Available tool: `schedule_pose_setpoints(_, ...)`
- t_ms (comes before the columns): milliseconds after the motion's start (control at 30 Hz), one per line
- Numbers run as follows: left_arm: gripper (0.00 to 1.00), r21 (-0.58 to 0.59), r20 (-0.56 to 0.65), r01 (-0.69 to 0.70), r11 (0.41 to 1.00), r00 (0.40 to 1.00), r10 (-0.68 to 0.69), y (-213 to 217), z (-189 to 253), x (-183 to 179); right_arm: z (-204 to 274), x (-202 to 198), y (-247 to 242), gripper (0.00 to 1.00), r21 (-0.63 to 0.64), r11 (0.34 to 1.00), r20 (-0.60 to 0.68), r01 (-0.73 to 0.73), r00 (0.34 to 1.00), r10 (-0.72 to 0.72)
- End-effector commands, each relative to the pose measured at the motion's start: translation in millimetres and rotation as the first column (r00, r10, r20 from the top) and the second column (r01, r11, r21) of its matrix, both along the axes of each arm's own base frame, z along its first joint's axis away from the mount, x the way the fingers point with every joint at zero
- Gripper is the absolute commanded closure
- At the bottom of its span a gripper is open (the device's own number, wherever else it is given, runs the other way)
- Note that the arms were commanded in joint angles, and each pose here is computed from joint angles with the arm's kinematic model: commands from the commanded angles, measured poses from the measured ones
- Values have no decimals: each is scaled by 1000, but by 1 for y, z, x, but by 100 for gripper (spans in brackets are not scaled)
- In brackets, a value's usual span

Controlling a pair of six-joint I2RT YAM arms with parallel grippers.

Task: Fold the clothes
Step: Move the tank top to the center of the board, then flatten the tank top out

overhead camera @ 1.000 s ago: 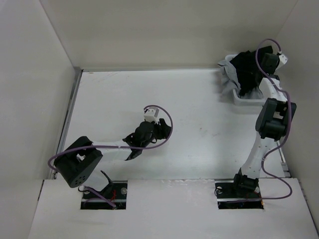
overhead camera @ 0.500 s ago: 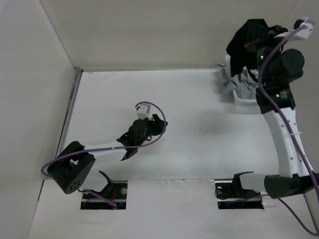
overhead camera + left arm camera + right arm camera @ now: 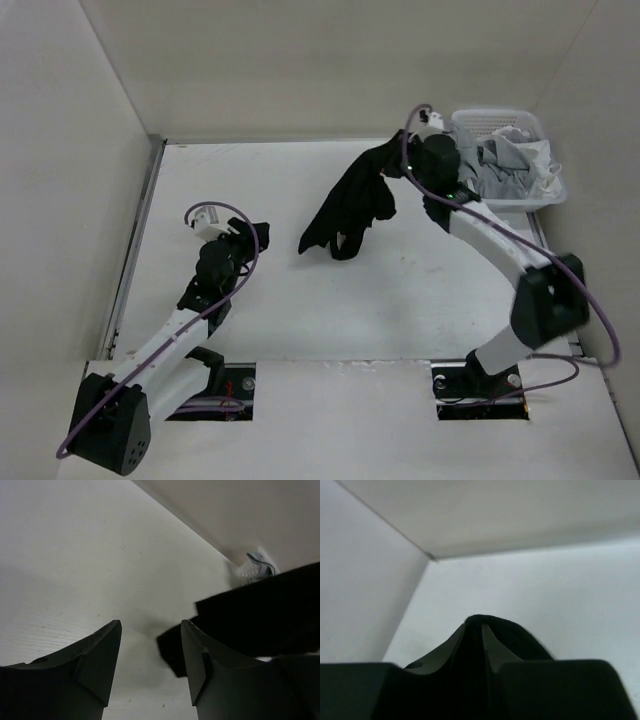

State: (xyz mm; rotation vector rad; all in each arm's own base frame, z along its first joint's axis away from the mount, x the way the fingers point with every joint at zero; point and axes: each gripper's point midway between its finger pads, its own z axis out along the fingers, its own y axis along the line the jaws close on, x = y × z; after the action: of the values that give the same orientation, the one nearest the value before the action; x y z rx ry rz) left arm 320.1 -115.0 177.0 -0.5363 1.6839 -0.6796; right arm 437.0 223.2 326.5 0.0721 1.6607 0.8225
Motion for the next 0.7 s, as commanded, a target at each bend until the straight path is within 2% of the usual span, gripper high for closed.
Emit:
schedule_pose_setpoints(0, 50, 11, -96, -34, 999, 995, 35, 15, -28, -9, -47, 53, 8, 68, 6, 1000, -136, 2, 991, -1)
schedule_pose_setpoints(67, 50, 19, -109, -22, 1000, 994, 24, 14, -32, -11, -58, 67, -1, 58, -34, 997, -172, 67, 982, -72)
schedule_pose_setpoints(133, 51, 43, -135, -11, 999, 991, 17, 11, -43, -13, -58, 63, -10, 49, -55, 992, -142, 114, 982, -121)
schedule_pose_setpoints(200, 53, 63, -175, -9, 998, 984, 20, 11, -57, -12, -66, 45, 1, 48, -68, 993, -131, 100, 985, -109)
schedule_pose_setpoints(333, 55, 79, -232, 35, 996, 973, -16, -6, -74, 0, -132, -13, 31, 84, -142, 990, -246, 14, 968, -49)
schedule_pose_setpoints(400, 55, 77, -251, 91, 993, 965, -69, -27, -78, 8, -161, -34, 38, 92, -175, 984, -300, -6, 953, -47)
schedule_pose_setpoints(433, 55, 76, -261, 118, 990, 961, -95, -37, -80, 11, -174, -44, 40, 92, -189, 982, -323, -14, 945, -49)
schedule_pose_setpoints(500, 54, 73, -275, 164, 984, 951, -139, -57, -85, 15, -191, -62, 45, 89, -194, 981, -358, -28, 933, -44)
schedule_pose_setpoints(600, 52, 75, -276, 190, 979, 947, -163, -73, -89, 21, -212, -79, 51, 65, -197, 980, -392, -40, 919, -41)
schedule_pose_setpoints(667, 52, 78, -286, 206, 975, 942, -176, -80, -95, 24, -227, -81, 48, 57, -206, 978, -415, -28, 908, -62)
